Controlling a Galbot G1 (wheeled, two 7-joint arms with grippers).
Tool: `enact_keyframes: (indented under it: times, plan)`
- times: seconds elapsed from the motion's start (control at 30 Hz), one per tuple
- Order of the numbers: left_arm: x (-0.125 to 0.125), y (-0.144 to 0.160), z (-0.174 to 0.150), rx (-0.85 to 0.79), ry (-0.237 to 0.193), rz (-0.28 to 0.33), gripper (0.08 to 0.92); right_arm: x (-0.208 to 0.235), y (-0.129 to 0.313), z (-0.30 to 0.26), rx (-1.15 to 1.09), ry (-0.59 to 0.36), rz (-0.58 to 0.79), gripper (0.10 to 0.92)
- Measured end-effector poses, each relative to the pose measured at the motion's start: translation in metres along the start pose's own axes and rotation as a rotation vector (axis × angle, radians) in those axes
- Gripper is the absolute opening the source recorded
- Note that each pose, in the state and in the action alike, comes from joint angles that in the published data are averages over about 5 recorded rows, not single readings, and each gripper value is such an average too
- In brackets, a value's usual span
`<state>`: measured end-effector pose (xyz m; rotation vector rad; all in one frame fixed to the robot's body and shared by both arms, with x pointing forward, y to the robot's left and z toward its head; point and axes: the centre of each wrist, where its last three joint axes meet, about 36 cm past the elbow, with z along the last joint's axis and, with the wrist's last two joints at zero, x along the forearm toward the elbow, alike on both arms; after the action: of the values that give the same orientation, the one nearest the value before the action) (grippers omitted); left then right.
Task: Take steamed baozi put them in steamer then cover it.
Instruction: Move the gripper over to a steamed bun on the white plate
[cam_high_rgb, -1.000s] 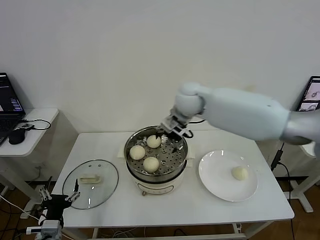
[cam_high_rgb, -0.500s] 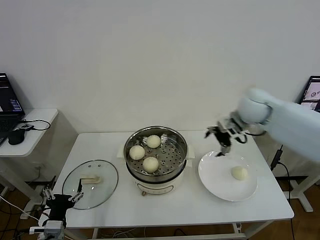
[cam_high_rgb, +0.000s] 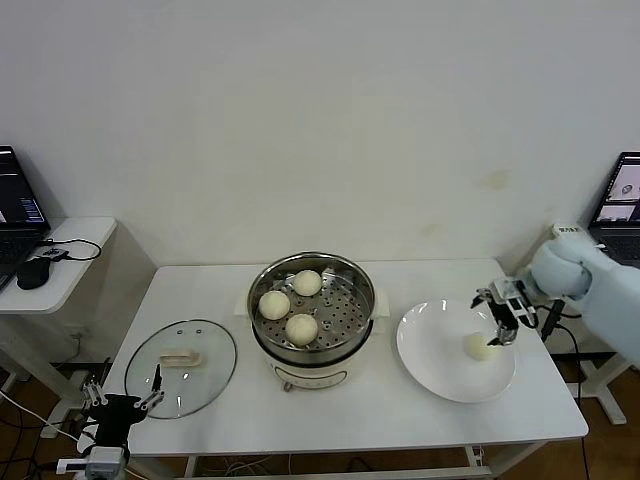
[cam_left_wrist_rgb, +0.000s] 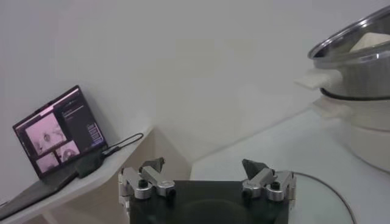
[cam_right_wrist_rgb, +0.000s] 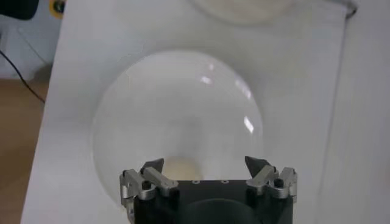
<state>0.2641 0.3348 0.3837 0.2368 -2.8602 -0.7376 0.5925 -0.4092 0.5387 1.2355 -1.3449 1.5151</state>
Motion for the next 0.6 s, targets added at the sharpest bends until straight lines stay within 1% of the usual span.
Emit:
enact_keyframes:
  times: [0.23, 0.6]
  plan:
    - [-0.001, 0.001, 0.002, -0.005, 0.005, -0.001, 0.823, -0.031, 0.005, 0.007, -0.007, 0.033, -0.017, 0.823]
    - [-0.003, 0.001, 0.005, -0.005, 0.012, -0.005, 0.823, -0.063, 0.0, 0.005, -0.011, 0.053, -0.019, 0.822]
